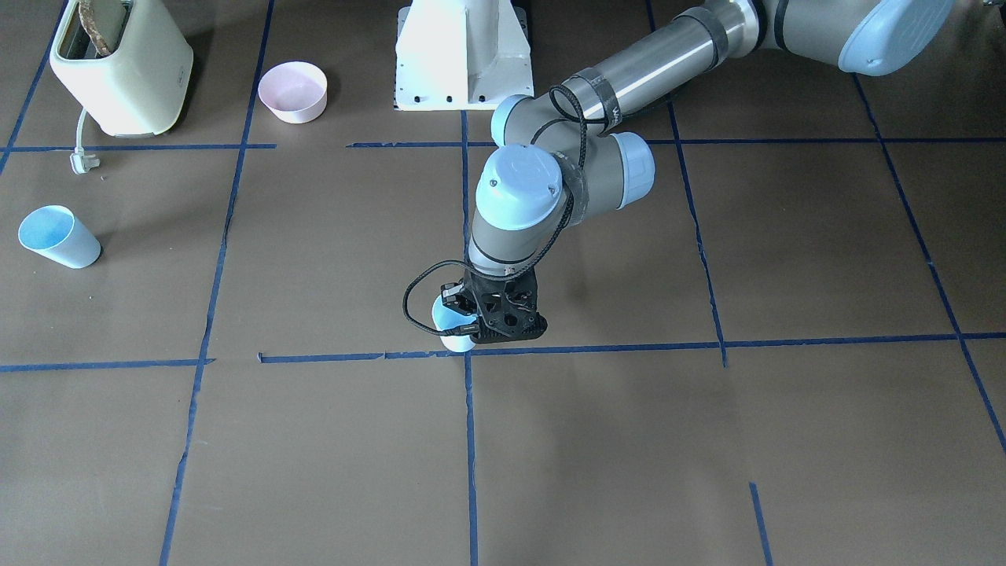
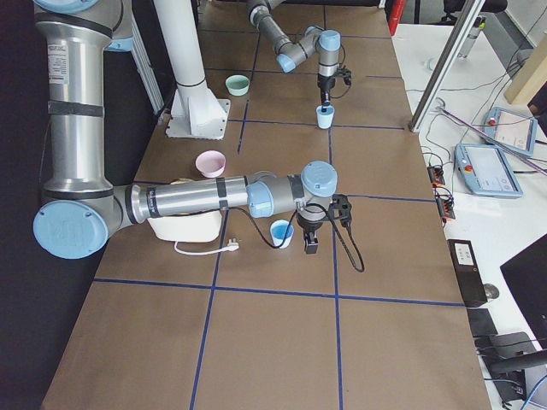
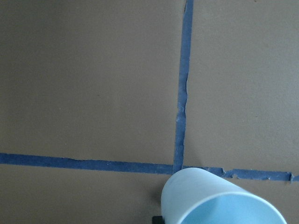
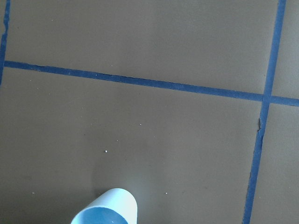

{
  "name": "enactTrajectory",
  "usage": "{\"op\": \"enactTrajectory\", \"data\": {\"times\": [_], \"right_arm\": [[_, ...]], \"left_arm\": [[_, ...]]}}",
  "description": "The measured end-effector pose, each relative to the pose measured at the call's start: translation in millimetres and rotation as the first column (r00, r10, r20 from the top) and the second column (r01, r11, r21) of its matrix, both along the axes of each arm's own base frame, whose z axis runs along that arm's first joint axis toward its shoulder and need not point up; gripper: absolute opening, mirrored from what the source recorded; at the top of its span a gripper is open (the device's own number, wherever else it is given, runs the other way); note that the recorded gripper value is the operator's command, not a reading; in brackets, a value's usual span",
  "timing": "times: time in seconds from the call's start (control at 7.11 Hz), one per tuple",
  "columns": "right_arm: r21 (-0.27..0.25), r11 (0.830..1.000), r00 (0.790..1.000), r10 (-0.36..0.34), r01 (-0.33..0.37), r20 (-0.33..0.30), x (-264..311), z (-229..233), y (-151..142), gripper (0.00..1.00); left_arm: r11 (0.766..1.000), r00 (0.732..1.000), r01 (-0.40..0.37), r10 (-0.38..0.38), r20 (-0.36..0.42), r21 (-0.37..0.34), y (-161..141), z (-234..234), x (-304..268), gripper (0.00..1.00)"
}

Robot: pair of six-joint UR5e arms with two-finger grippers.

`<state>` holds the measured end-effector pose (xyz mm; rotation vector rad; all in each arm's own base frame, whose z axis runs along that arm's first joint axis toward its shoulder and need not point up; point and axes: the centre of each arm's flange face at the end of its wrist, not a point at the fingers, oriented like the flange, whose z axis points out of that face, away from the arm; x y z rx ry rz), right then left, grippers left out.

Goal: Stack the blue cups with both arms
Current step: 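Lift the cup with the left gripper and carry it to the table centre, then lower the cup onto the table centre and open the left gripper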

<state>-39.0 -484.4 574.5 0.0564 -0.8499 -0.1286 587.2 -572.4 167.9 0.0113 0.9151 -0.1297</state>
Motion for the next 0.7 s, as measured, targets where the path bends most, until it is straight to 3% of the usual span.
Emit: {"op": "enactTrajectory", "data": {"times": [0.56, 0.7], "right_arm": [[-0.002, 1.000, 1.000, -0.001, 0.001, 0.000, -2, 0, 0, 1.00], [-0.003, 1.000, 1.000, -0.002, 0.002, -0.001, -2, 0, 0, 1.00]], "left_arm": [[0.999, 0.999, -0.021, 0.022, 0.030, -0.024, 19, 1, 6, 0.14], [0.999, 0.999, -0.028, 0.029, 0.034, -0.028, 23, 7, 9, 0.36]]}}
